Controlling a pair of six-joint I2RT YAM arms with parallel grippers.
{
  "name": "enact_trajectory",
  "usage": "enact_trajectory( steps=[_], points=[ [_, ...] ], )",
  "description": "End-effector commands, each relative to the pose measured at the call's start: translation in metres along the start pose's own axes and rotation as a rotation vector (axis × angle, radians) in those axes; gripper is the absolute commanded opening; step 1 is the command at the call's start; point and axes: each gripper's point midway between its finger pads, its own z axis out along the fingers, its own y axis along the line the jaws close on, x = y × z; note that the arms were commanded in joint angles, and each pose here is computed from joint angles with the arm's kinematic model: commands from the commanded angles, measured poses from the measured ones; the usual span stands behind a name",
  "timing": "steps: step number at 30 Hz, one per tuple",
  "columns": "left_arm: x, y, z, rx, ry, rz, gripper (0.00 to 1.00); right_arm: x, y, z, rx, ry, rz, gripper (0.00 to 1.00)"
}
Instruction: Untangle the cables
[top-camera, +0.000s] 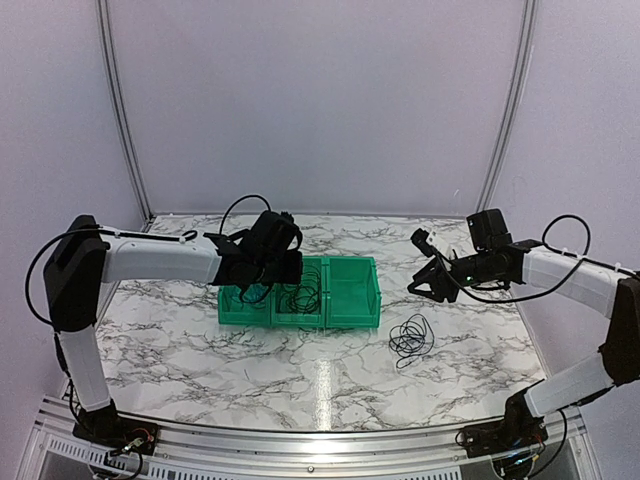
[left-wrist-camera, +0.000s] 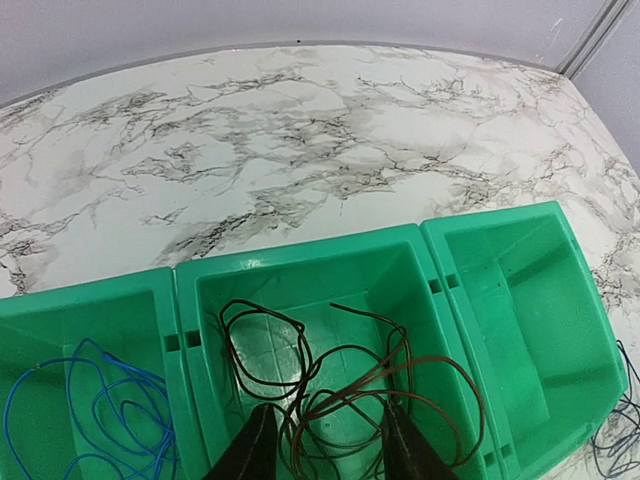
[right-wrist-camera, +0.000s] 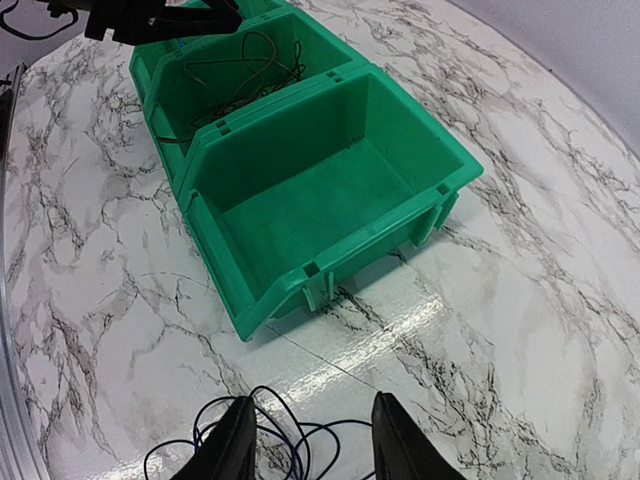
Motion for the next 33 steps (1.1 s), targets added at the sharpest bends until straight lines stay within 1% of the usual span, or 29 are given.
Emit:
enact_trajectory(
  steps=[1, 6, 11, 13, 18, 21, 23, 24, 26, 29, 33],
  points=[
    [0.003, 0.012, -0.013, -0.033, 0.012, -0.005, 0.39, -0.004, -0.002, -0.002, -0.002, -0.009, -0.006, 0.40],
    [-0.005, 0.012, -0.024, -0.020, -0.008, -0.014, 0.39, -0.003, -0.003, -0.001, 0.000, -0.004, -0.003, 0.40],
    [-0.024, 0.007, -0.046, 0.014, -0.060, -0.007, 0.39, 0.001, -0.011, -0.001, 0.045, 0.020, -0.008, 0.40],
    [-0.034, -0.001, -0.059, 0.050, -0.100, 0.025, 0.39, 0.005, -0.014, -0.001, 0.062, 0.041, -0.018, 0.40],
    [-0.045, -0.031, -0.099, 0.167, -0.225, 0.136, 0.39, 0.025, -0.010, 0.002, 0.022, 0.137, -0.077, 0.42],
    [-0.044, -0.047, -0.122, 0.234, -0.309, 0.194, 0.41, 0.040, 0.000, 0.004, -0.046, 0.199, -0.104, 0.46],
    [-0.041, -0.054, -0.131, 0.252, -0.349, 0.216, 0.44, 0.050, 0.003, 0.005, -0.070, 0.238, -0.111, 0.50],
    [-0.038, -0.056, -0.131, 0.253, -0.350, 0.227, 0.48, 0.055, 0.004, 0.006, -0.075, 0.255, -0.114, 0.52],
    [-0.032, -0.059, -0.125, 0.253, -0.336, 0.245, 0.51, 0.063, 0.002, 0.008, -0.070, 0.281, -0.112, 0.54],
    [-0.024, -0.065, -0.118, 0.256, -0.316, 0.254, 0.52, 0.071, -0.004, 0.014, -0.055, 0.309, -0.095, 0.54],
    [-0.021, -0.073, -0.112, 0.267, -0.305, 0.256, 0.52, 0.078, -0.005, 0.024, -0.078, 0.331, -0.071, 0.54]
  ],
)
